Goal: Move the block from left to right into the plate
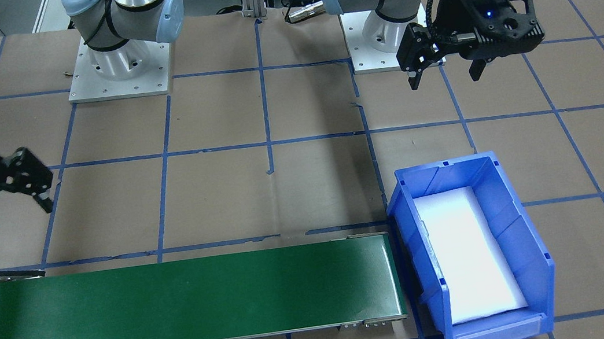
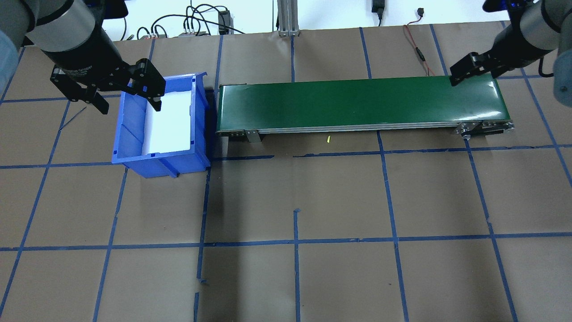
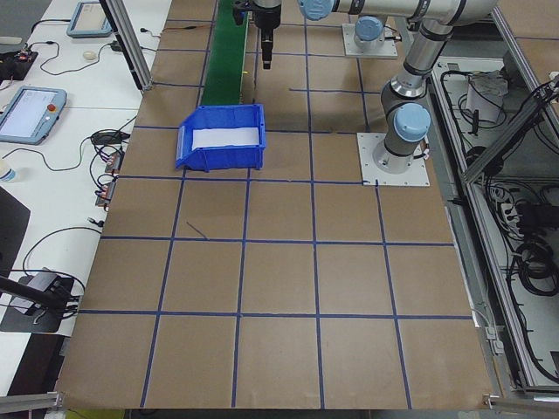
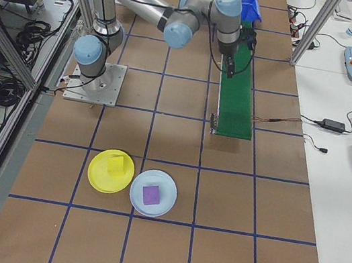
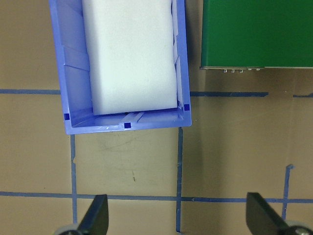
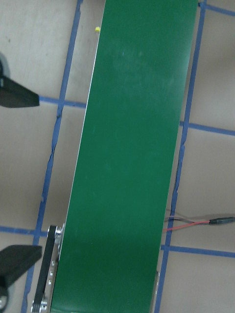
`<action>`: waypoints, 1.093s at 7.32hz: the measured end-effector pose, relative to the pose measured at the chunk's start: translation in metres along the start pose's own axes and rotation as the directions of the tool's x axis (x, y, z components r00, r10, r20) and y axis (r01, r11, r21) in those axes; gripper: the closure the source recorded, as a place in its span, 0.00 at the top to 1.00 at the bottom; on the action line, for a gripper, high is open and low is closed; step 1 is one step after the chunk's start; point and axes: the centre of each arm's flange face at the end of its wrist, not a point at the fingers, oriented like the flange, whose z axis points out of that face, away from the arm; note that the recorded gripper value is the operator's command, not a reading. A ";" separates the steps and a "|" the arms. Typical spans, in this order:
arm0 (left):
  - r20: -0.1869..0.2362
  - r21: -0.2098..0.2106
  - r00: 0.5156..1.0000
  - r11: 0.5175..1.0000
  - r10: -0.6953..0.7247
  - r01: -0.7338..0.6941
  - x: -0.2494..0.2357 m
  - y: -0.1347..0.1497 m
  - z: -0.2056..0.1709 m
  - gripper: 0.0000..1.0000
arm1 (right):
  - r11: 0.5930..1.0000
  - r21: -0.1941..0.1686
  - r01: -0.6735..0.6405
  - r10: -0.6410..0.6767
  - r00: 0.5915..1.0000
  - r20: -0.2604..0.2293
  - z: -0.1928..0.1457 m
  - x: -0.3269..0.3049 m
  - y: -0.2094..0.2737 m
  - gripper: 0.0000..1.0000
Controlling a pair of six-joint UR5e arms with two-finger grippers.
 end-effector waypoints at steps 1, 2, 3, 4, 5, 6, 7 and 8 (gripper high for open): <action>0.001 -0.008 1.000 1.000 0.000 0.000 0.000 0.001 0.001 1.00 | 1.000 0.008 -0.024 0.024 1.000 0.000 -0.018 -0.046 0.004 1.00; 0.000 -0.011 1.000 1.000 0.000 0.000 0.000 0.001 0.001 1.00 | 0.999 0.009 -0.041 0.041 0.999 -0.001 -0.026 -0.084 0.008 1.00; 0.000 -0.013 1.000 1.000 0.000 0.000 0.000 0.001 0.001 1.00 | 0.999 0.007 -0.048 0.048 0.999 0.000 -0.030 -0.117 0.013 1.00; -0.001 -0.014 1.000 1.000 0.000 0.000 0.001 0.001 0.002 1.00 | 0.999 -0.005 -0.041 0.041 0.999 -0.005 -0.031 -0.140 0.019 1.00; -0.001 -0.014 1.000 1.000 0.000 0.000 0.001 0.002 0.002 1.00 | 0.999 -0.023 -0.033 0.033 0.999 -0.012 -0.028 -0.150 0.024 1.00; -0.001 -0.014 1.000 1.000 0.000 0.000 0.001 0.002 0.002 1.00 | 0.998 -0.055 -0.032 0.031 0.999 -0.018 -0.025 -0.153 0.028 1.00; -0.001 -0.014 1.000 1.000 0.000 0.000 0.001 0.002 0.002 1.00 | 0.994 -0.101 -0.036 0.031 0.998 -0.046 -0.021 -0.150 0.032 1.00; -0.001 -0.015 1.000 1.000 -0.001 0.001 0.001 0.002 0.002 1.00 | 0.987 -0.156 -0.042 0.028 0.995 -0.091 -0.018 -0.144 0.037 1.00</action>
